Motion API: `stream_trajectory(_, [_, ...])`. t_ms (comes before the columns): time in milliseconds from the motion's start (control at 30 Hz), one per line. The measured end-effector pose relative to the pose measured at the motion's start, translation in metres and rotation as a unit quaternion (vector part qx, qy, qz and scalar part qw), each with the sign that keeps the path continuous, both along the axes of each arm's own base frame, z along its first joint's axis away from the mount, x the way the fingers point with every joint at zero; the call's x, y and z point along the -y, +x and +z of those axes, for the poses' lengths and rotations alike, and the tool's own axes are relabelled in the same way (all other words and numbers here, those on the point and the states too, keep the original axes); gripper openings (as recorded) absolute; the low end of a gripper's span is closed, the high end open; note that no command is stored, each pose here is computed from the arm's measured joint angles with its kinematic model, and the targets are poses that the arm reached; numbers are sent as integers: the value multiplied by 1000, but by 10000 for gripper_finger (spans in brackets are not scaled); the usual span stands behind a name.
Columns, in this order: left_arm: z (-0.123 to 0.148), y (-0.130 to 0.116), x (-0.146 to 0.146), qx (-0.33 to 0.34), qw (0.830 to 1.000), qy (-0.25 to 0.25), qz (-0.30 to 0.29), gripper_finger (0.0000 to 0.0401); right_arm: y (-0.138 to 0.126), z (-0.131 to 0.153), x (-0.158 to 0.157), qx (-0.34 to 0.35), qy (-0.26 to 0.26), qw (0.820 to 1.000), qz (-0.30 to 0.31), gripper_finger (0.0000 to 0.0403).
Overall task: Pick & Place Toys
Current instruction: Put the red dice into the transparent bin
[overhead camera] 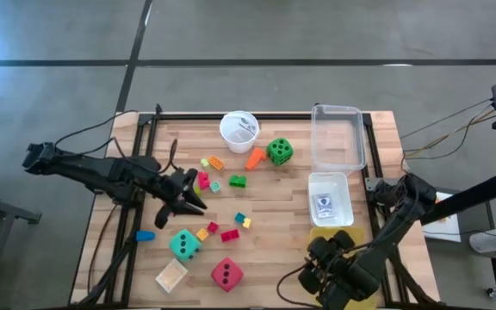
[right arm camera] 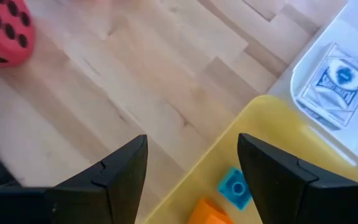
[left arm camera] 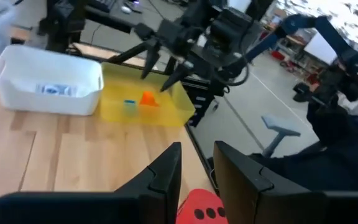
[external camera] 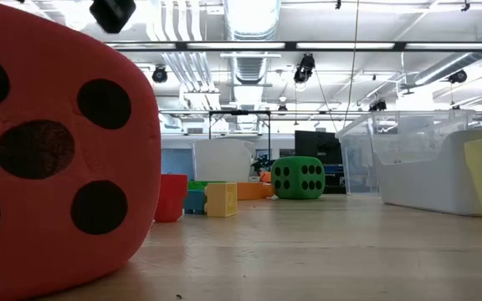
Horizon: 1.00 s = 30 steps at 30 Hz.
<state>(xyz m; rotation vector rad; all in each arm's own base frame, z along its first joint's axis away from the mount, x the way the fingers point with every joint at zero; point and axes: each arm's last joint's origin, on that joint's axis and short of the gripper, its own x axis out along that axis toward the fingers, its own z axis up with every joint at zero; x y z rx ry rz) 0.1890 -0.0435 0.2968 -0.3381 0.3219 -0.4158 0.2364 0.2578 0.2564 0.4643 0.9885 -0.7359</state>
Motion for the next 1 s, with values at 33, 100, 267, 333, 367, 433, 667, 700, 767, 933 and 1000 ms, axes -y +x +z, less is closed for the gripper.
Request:
stream_trajectory(33, [3, 3, 2, 4, 1000, 7, -5, 103, -1, -2, 1, -3, -3, 1000, 0, 244])
stream_trajectory(100, [6, 8, 6, 4, 1000, 18, -17, 109, -2, -5, 1, -8, -6, 1000, 0, 244])
stream_trajectory(267, [17, 13, 12, -5, 999, 40, -34, 141, -3, -8, 2, -10, -13, 1000, 4, 244])
stream_trajectory(333, [16, 12, 13, -30, 998, 44, -36, 158, -2, -8, 1, 1, -17, 1000, 4, 244])
stream_trajectory(367, [17, 11, 12, -40, 998, 44, -35, 167, -1, -7, 1, 10, -17, 1000, 2, 244])
stream_trajectory(433, [17, 8, 12, -55, 997, 44, -35, 187, 4, -7, 1, 27, -8, 1000, -3, 244])
stream_trajectory(667, [2, 0, 9, -192, 981, -25, 5, 248, 35, -3, -7, 104, 45, 992, 63, 244])
stream_trajectory(700, [-2, -1, 9, -211, 977, -37, 13, 253, 40, -2, -7, 115, 50, 989, 75, 244])
stream_trajectory(767, [-8, -3, 10, -242, 968, -60, 26, 260, 50, 0, -7, 137, 57, 984, 95, 244])
stream_trajectory(933, [-17, -6, 12, -278, 957, -79, 34, 263, 70, 5, 2, 166, 53, 977, 121, 244])
stream_trajectory(1000, [-18, -7, 12, -287, 954, -77, 37, 263, 76, 6, 7, 170, 51, 977, 119, 244])
